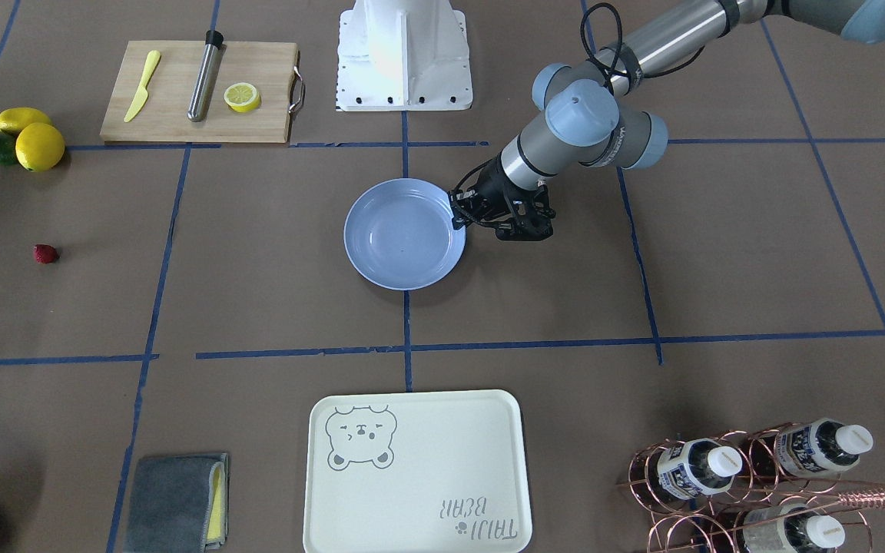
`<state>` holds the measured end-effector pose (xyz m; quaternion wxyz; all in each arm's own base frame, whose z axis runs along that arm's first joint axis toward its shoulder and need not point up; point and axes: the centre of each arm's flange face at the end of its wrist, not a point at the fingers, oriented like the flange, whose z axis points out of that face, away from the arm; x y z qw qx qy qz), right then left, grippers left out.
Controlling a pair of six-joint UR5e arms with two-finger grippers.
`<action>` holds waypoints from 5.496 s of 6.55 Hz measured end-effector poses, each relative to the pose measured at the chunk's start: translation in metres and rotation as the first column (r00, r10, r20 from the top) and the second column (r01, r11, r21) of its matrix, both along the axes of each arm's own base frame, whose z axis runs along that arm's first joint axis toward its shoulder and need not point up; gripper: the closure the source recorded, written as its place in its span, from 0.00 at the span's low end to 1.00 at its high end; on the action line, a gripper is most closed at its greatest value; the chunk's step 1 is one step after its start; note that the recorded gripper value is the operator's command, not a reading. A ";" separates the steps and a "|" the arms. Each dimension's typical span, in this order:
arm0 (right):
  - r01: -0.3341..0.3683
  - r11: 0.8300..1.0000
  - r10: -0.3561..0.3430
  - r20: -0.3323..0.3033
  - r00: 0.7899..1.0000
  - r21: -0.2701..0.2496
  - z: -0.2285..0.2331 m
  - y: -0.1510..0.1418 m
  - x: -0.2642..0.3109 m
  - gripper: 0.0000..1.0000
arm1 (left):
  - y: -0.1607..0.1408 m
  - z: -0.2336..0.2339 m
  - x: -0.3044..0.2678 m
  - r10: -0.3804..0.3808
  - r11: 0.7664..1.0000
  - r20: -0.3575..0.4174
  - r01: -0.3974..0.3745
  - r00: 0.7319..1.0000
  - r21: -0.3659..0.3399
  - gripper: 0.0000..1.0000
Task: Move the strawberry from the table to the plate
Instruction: 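Slide the light blue plate with the left gripper toward the table center, then grasp the red strawberry with the right gripper while the left holds the plate, then carry the strawberry over the plate while the left gripper releases and withdraws, then lower the strawberry onto the plate and open the right gripper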
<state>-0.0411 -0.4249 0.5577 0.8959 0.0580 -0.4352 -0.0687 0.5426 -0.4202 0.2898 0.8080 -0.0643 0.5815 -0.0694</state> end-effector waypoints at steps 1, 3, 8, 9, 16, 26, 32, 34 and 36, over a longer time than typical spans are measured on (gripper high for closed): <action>0.001 1.000 -0.001 0.002 1.000 0.006 -0.001 0.000 -0.001 0.00 | 0.001 0.001 0.002 -0.004 1.000 0.002 0.004 1.000 0.003 1.00; 0.008 1.000 -0.008 0.003 1.000 0.014 -0.002 0.000 -0.004 0.00 | 0.006 0.002 0.005 -0.005 1.000 -0.009 0.006 1.000 0.014 0.59; -0.006 0.997 0.000 -0.087 0.996 -0.072 0.008 0.005 -0.061 0.00 | 0.007 0.001 0.005 -0.022 0.999 -0.023 0.023 1.000 0.033 0.56; -0.028 0.997 0.019 -0.111 0.994 -0.077 0.012 0.008 -0.088 0.00 | 0.007 0.000 0.003 -0.023 0.999 -0.026 0.024 0.999 0.035 0.56; -0.176 0.984 0.171 -0.162 0.972 -0.016 0.054 0.019 -0.199 0.35 | 0.006 -0.001 0.001 -0.028 0.999 -0.026 0.029 0.999 0.034 0.53; -0.210 0.964 0.220 0.045 0.974 -0.161 -0.232 0.014 -0.395 1.00 | -0.018 0.052 -0.194 -0.157 0.949 -0.004 0.152 0.988 0.278 0.51; -0.324 0.911 0.326 -0.036 0.945 -0.255 -0.358 0.027 -0.593 1.00 | -0.008 0.171 -0.390 -0.185 0.844 0.196 0.054 0.963 0.533 0.45; -0.322 0.913 0.318 -0.058 0.946 -0.252 -0.347 0.031 -0.598 1.00 | -0.008 0.173 -0.391 -0.185 0.844 0.198 0.052 0.963 0.533 0.43; -0.327 0.913 0.320 -0.072 0.945 -0.245 -0.345 0.030 -0.598 1.00 | -0.008 0.173 -0.390 -0.184 0.845 0.199 0.051 0.963 0.533 0.43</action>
